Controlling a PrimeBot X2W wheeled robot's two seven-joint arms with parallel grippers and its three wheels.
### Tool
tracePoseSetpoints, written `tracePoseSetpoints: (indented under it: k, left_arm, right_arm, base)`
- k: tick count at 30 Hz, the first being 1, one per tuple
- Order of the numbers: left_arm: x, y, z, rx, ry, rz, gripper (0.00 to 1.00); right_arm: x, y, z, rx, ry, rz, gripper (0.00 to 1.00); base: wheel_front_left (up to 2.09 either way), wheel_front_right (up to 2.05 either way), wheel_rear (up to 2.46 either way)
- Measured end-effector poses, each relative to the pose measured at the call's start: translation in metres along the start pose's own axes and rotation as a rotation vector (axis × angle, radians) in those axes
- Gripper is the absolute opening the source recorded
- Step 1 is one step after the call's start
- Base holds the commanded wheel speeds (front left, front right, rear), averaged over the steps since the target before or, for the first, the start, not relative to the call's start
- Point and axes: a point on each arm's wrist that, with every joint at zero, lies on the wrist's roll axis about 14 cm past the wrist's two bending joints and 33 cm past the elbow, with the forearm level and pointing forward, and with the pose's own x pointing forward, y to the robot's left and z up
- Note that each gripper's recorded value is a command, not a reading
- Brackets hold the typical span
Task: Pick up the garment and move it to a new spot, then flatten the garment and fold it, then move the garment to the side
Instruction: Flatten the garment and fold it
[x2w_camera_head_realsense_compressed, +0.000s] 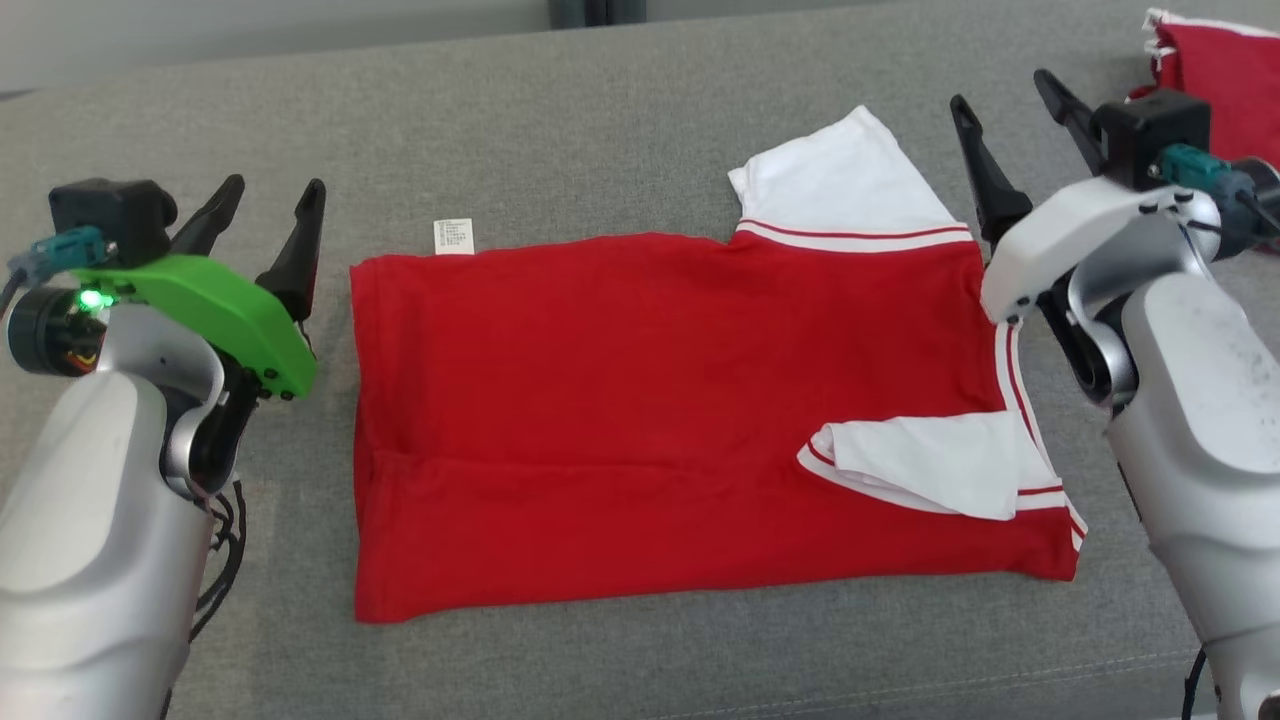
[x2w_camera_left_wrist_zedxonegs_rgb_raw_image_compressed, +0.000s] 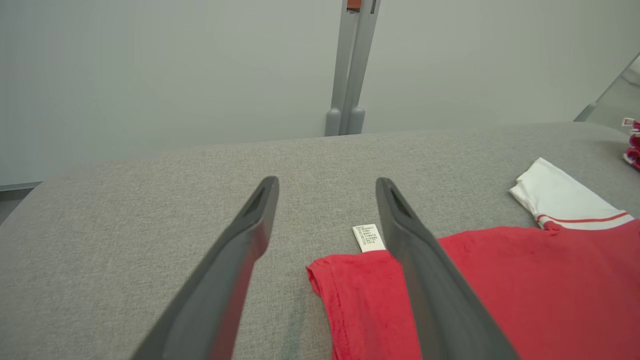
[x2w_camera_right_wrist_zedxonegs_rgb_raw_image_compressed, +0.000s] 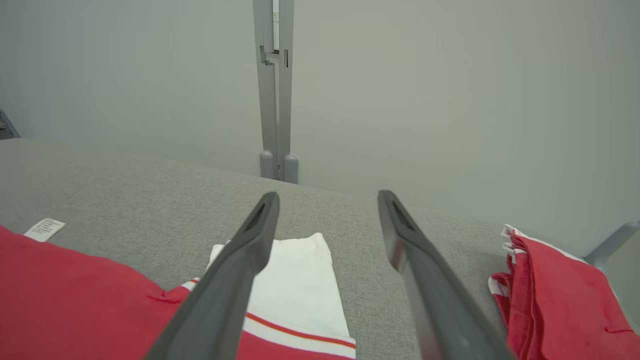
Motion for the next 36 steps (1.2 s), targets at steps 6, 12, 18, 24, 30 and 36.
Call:
tracePoseSetpoints:
  k: [6, 12, 18, 24, 30, 36]
  left_arm:
    - [0.034, 0.005, -0.037, -0.026, 0.192, -0.037, 1.0]
    - [0.048, 0.006, -0.083, -0.032, 0.368, -0.057, 1.0]
    - [0.047, 0.005, -0.117, -0.078, 0.483, -0.067, 1.0]
    - [0.049, -0.001, -0.13, -0.128, 0.523, -0.082, 1.0]
    - [0.052, -0.008, -0.132, -0.121, 0.53, -0.106, 0.0]
    - [0.054, -0.01, -0.119, -0.086, 0.463, -0.126, 0.0]
  right_arm:
    - [0.04, -0.008, -0.037, -0.013, 0.154, 0.013, 1.0]
    - [0.064, -0.009, -0.068, -0.014, 0.239, 0.023, 1.0]
    - [0.072, -0.003, -0.091, -0.006, 0.297, 0.036, 1.0]
    - [0.075, -0.004, -0.105, -0.01, 0.344, 0.035, 1.0]
    - [0.083, -0.002, -0.114, -0.023, 0.381, 0.044, 1.0]
    - [0.091, -0.003, -0.124, -0.022, 0.429, 0.045, 1.0]
  base:
    - [0.0, 0.0, 0.0]
    - [0.0, 0.0, 0.0]
    - [0.0, 0.0, 0.0]
    - [0.0, 0.0, 0.0]
    - [0.0, 0.0, 0.0]
    - [0.0, 0.0, 0.0]
